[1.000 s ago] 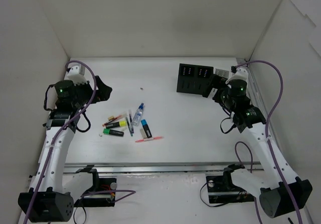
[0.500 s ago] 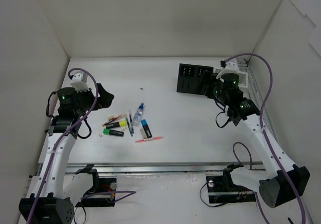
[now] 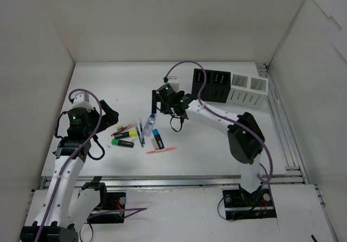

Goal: Sort the stationery into containers
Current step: Pick up the stationery from the center of the board, then place the stationery in the storage box, then pick up the pen from the center of the board, then place the pen in the storage box.

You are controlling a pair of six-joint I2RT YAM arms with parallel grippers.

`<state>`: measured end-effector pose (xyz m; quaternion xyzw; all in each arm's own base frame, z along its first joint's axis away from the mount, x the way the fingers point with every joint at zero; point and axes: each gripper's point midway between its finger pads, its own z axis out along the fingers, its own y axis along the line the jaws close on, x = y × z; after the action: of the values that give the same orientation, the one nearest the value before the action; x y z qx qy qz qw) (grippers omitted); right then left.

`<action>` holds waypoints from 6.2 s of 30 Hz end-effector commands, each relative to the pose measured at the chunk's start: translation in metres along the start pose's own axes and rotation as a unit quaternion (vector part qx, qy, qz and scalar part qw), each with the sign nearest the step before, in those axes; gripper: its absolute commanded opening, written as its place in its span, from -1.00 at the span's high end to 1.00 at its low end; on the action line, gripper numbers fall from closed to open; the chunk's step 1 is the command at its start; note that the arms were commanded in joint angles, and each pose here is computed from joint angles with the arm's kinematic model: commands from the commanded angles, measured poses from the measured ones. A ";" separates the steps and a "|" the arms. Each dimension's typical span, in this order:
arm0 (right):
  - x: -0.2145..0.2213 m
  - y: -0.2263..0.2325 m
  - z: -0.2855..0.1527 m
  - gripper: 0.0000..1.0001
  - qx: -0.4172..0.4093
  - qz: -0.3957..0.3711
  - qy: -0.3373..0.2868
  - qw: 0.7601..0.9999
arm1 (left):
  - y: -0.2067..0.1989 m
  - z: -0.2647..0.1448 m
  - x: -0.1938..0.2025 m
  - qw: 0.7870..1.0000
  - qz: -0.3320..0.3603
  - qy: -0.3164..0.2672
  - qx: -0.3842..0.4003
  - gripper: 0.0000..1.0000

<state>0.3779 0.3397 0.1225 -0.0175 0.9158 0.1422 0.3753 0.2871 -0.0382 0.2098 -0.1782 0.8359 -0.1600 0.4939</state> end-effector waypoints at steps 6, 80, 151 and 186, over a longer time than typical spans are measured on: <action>0.018 0.044 0.046 -0.79 0.033 0.024 -0.001 0.999 | 0.016 -0.006 -0.003 0.997 -0.046 -0.037 -0.046 -0.99; -0.243 -0.190 -0.008 0.45 0.096 -0.091 -0.434 0.891 | -0.063 0.083 0.004 0.977 0.088 0.085 0.174 -0.99; -0.038 0.014 -0.018 1.00 -0.025 -0.134 -0.104 0.985 | 0.062 0.011 0.094 0.974 -0.094 0.132 -0.159 -0.99; -0.266 -0.277 -0.054 0.70 0.339 -0.017 -0.436 0.833 | 0.063 0.042 0.112 0.950 -0.171 0.170 -0.198 -0.99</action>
<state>0.5861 0.0504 0.2189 0.0833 0.7084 -0.2169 0.6665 0.2532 -0.0370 0.0673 -0.3554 0.8970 -0.0927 0.2459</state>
